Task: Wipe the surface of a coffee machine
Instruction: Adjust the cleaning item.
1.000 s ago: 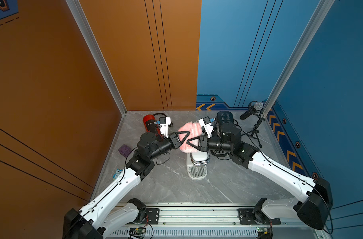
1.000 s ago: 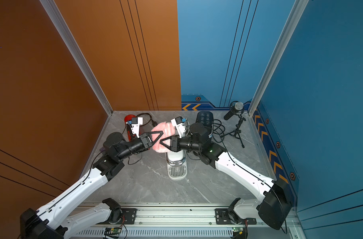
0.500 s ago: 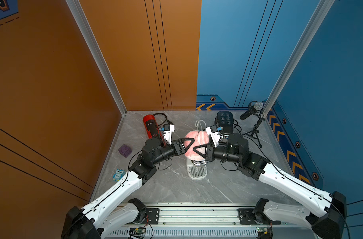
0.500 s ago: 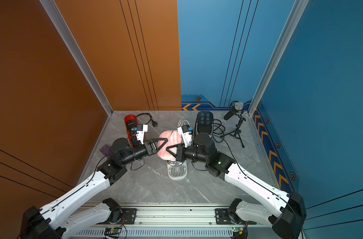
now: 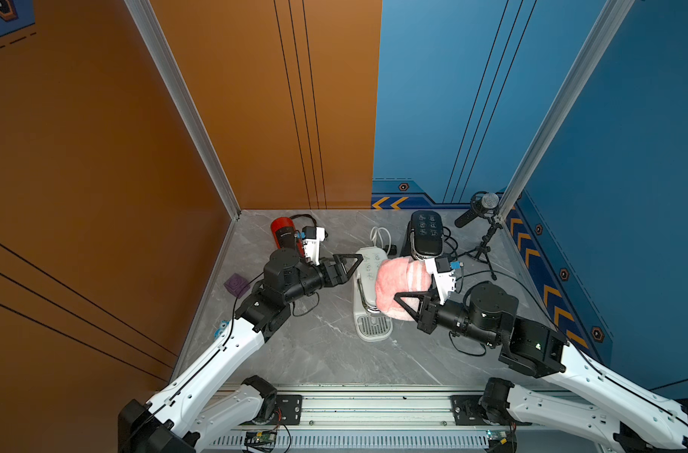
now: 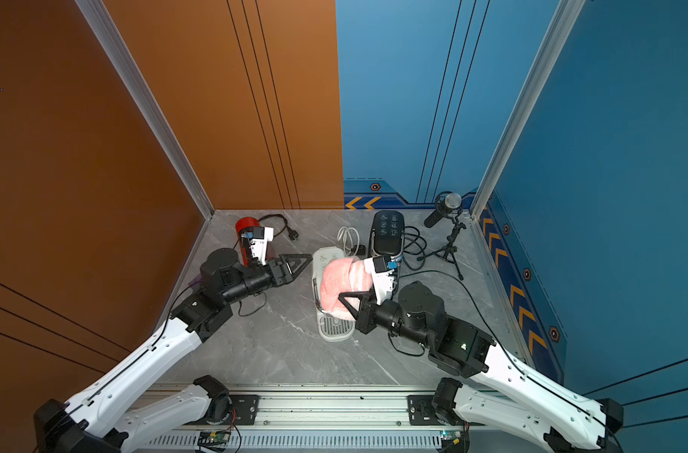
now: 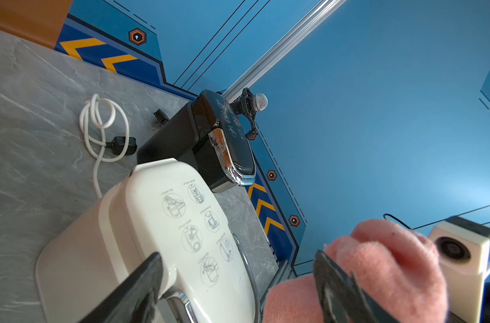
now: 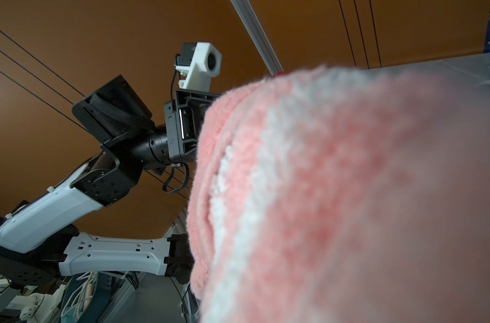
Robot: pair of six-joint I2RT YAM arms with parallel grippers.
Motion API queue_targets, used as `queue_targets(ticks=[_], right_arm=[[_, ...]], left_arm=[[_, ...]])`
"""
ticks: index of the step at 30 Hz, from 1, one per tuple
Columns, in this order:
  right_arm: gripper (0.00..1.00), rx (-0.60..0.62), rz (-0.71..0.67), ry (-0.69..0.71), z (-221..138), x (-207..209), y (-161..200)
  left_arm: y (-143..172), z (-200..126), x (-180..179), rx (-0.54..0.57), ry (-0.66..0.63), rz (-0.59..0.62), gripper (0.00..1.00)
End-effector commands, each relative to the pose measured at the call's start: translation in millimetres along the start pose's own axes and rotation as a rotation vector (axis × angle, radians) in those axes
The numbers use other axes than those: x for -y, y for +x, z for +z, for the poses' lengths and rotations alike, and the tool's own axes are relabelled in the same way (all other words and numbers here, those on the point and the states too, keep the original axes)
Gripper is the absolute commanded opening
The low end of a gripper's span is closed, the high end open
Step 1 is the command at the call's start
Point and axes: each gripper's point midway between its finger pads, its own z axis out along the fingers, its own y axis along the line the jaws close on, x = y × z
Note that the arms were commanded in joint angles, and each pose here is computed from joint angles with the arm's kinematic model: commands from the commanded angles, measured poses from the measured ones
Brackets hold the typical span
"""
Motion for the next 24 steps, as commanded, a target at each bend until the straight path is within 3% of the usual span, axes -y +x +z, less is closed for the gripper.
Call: queue_targets(ticks=[1,10,18,24], right_arm=[[0.0,-0.052,-0.047,0.197,-3.2,39.9,37.8],[0.0,-0.087,-0.107,0.262,39.9,39.9,81.2],[0.0,-0.032,-0.051,0.338,60.4,64.0,96.8],[0.0,-0.006,-0.019,0.382,66.2,78.5,101.8]], left_arm=[[15.7,10.3,-11.9,-0.076,-0.102,0.107,0.85],[53.8,29.6,-34.8,-0.158,-0.361,0.379,0.83],[70.5,24.5,-59.1,-0.202,-0.551,0.571,0.82],[75.4,27.0,-70.9,-0.218,-0.615,0.616,0.81]])
